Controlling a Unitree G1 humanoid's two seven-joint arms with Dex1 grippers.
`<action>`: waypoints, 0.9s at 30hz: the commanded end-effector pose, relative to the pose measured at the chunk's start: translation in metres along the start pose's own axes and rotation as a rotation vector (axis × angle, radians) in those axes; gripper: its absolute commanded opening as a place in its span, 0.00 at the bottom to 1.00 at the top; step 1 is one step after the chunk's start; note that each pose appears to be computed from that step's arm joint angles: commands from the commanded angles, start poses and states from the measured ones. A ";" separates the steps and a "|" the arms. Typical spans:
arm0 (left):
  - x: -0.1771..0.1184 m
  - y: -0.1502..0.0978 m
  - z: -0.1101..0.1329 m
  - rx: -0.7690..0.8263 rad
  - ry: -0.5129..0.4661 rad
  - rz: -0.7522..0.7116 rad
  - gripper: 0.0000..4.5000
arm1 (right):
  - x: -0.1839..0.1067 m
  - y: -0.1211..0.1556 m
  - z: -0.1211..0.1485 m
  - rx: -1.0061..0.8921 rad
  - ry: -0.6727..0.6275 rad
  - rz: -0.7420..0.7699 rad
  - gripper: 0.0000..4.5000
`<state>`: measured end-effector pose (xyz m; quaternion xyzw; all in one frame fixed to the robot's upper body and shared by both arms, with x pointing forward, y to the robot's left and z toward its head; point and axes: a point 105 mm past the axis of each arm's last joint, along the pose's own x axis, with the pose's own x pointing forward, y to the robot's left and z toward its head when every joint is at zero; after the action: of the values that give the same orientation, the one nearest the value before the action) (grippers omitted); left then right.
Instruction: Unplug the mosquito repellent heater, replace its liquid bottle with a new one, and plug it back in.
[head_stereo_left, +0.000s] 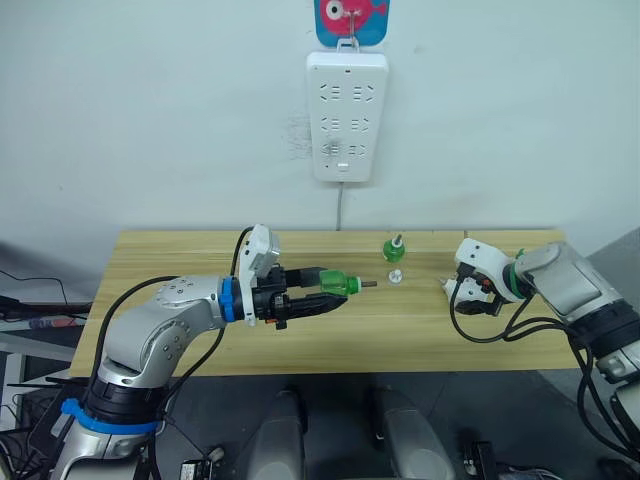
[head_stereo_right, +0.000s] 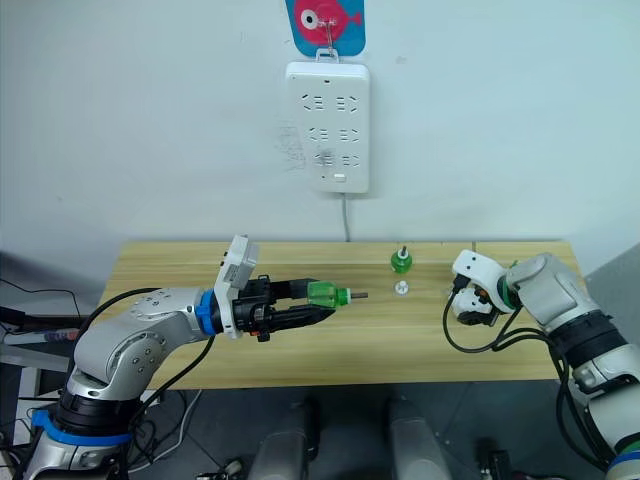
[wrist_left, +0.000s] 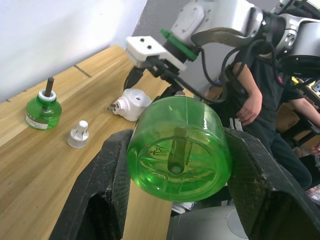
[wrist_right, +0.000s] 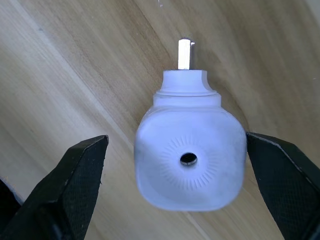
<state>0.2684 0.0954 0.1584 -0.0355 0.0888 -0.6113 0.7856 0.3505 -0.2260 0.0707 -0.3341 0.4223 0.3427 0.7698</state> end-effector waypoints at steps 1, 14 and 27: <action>0.001 -0.009 0.009 0.057 -0.011 -0.034 0.52 | -0.001 -0.007 0.002 -0.044 0.011 -0.017 1.00; 0.000 -0.006 0.006 0.057 -0.007 -0.027 0.52 | 0.005 -0.012 -0.001 -0.081 0.034 -0.011 0.66; -0.017 0.013 0.024 -0.021 -0.017 -0.067 0.52 | -0.126 0.042 0.052 0.012 -0.505 0.093 0.66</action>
<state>0.2824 0.1092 0.1681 -0.0416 0.1008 -0.6262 0.7720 0.3092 -0.2058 0.1600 -0.2504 0.2874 0.4091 0.8290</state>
